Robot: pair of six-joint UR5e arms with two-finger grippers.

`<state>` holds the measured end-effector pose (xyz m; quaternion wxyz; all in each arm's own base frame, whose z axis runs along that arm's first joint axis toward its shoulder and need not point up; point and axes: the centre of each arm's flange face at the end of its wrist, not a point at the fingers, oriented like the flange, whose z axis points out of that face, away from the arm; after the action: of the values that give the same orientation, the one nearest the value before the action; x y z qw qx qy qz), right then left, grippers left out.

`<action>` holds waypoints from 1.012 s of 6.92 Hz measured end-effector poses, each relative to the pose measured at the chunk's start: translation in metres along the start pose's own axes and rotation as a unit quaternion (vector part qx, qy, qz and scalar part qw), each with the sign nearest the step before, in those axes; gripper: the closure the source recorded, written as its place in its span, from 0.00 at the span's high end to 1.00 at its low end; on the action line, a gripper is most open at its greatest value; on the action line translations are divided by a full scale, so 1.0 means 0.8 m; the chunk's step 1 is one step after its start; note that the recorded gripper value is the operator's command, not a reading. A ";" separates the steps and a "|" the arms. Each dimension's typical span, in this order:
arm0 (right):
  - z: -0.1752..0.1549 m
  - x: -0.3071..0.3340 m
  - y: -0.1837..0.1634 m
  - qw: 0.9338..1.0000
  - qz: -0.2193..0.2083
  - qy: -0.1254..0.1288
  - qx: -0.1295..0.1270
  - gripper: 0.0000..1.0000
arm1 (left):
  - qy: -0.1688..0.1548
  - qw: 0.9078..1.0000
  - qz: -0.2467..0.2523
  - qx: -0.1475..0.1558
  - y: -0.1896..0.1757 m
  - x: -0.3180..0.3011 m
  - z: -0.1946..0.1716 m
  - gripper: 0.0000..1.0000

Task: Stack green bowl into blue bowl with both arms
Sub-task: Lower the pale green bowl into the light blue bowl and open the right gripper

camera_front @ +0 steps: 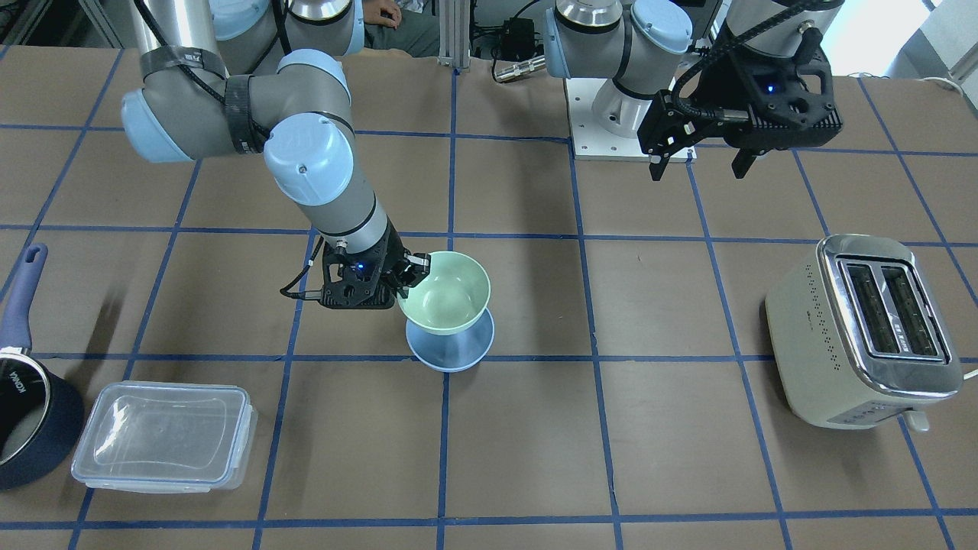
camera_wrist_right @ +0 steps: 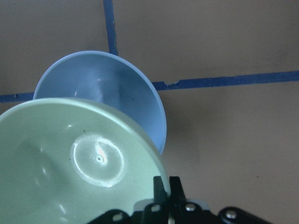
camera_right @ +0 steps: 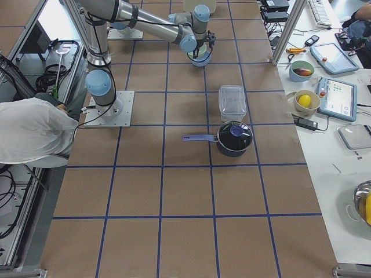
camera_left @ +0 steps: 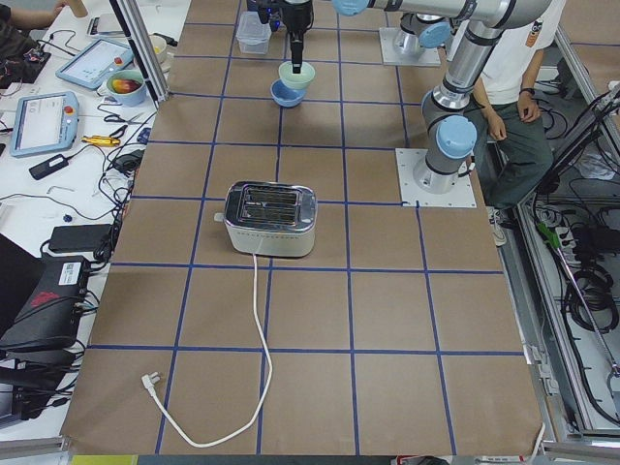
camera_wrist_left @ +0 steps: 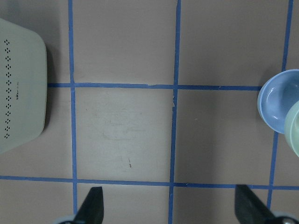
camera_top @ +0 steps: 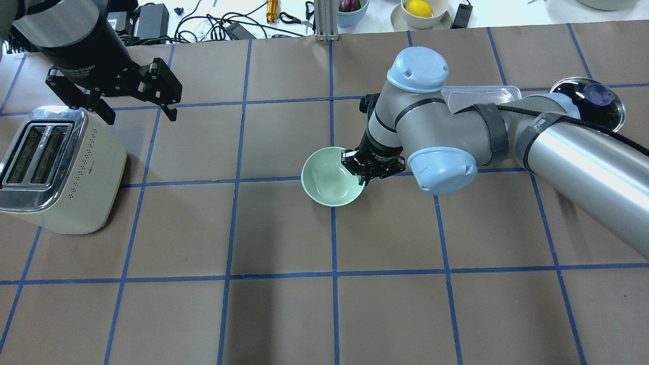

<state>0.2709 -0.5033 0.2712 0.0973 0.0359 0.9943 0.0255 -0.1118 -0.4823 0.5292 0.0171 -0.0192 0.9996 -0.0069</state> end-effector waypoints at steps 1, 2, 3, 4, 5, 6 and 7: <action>0.004 -0.003 -0.010 1.000 0.000 0.001 0.002 0.00 | 0.000 1.000 0.000 0.000 0.000 0.000 0.000 1.00; 0.009 -0.005 -0.018 1.000 0.000 0.002 0.002 0.00 | 0.000 1.000 0.000 -0.001 0.000 0.000 0.002 1.00; 0.017 -0.004 -0.023 1.000 0.001 0.003 -0.002 0.64 | 0.000 1.000 0.000 -0.003 0.002 0.000 0.004 1.00; 0.024 -0.004 -0.025 1.000 0.002 0.005 -0.006 1.00 | 0.000 1.000 0.001 -0.004 0.005 0.001 0.006 1.00; 0.030 -0.003 -0.026 1.000 0.003 0.006 -0.010 1.00 | 0.000 1.000 0.001 -0.004 0.006 0.001 0.008 1.00; 0.031 -0.003 -0.026 1.000 0.002 0.007 -0.012 1.00 | 0.000 1.000 0.001 -0.005 0.007 0.001 0.009 1.00; 0.020 -0.003 -0.027 1.000 0.000 0.006 -0.007 1.00 | 0.000 1.000 0.001 -0.005 0.007 0.001 0.009 1.00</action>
<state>0.2751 -0.5247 0.2544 0.0912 0.0347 0.9947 0.0322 -0.1124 -0.4768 0.5222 0.0171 -0.0187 0.9997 -0.0024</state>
